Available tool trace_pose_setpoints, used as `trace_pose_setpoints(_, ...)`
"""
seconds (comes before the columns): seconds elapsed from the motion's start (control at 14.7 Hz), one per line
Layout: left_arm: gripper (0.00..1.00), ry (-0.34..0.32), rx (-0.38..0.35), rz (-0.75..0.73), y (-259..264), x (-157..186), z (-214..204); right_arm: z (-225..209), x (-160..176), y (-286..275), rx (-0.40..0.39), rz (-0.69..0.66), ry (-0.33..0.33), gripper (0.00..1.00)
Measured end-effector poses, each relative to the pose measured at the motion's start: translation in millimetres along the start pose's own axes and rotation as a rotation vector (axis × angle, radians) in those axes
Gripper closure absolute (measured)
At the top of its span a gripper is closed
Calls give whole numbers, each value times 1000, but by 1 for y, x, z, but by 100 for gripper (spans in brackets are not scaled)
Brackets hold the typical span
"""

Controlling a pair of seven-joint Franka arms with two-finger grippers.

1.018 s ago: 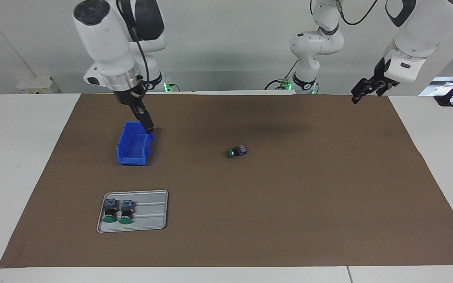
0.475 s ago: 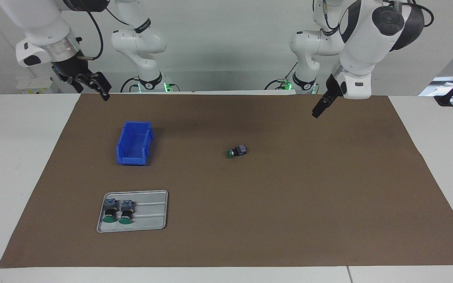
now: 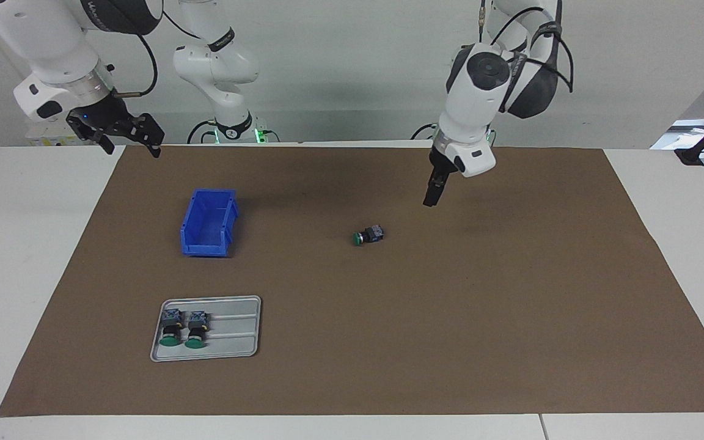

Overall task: Place and press button with both arms
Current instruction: 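Retract the right gripper while the left gripper reaches the button, then grasp the green button with the left gripper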

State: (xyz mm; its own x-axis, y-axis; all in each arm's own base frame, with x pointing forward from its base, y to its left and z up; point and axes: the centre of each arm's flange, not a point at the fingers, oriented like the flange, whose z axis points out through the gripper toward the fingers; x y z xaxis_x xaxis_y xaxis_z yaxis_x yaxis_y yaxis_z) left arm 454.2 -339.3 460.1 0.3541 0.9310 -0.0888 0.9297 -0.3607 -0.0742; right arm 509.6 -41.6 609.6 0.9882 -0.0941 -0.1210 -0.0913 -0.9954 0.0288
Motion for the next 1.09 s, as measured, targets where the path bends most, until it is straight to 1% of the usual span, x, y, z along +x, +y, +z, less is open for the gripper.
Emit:
trace_pose_setpoints(0.14, 0, -6, -8, -128, 13, -18, 32, -2, -1, -2, -1, -4, 13, 0)
trace_pose_setpoints(0.27, 0, -14, -17, -243, 24, -26, 55, -3, -1, -3, -1, -6, 16, 0)
trace_pose_setpoints(0.34, 0, -17, -19, -274, 28, -29, 65, -3, -1, -3, -1, -6, 16, 0)
trace_pose_setpoints(0.48, 0, -12, -2, -311, 28, -43, 83, -3, -1, -3, -1, -6, 15, 0)
trace_pose_setpoints(0.68, 0, -15, -3, -396, 31, -60, 98, -3, -1, -3, -1, -6, 15, 0)
trace_pose_setpoints(0.88, 0, -13, 6, -436, 31, -84, 119, -4, -2, -2, -1, -6, 16, 0)
trace_pose_setpoints(1.09, 0, -14, 6, -461, 31, -98, 134, -4, -2, -2, -1, -6, 17, 0)
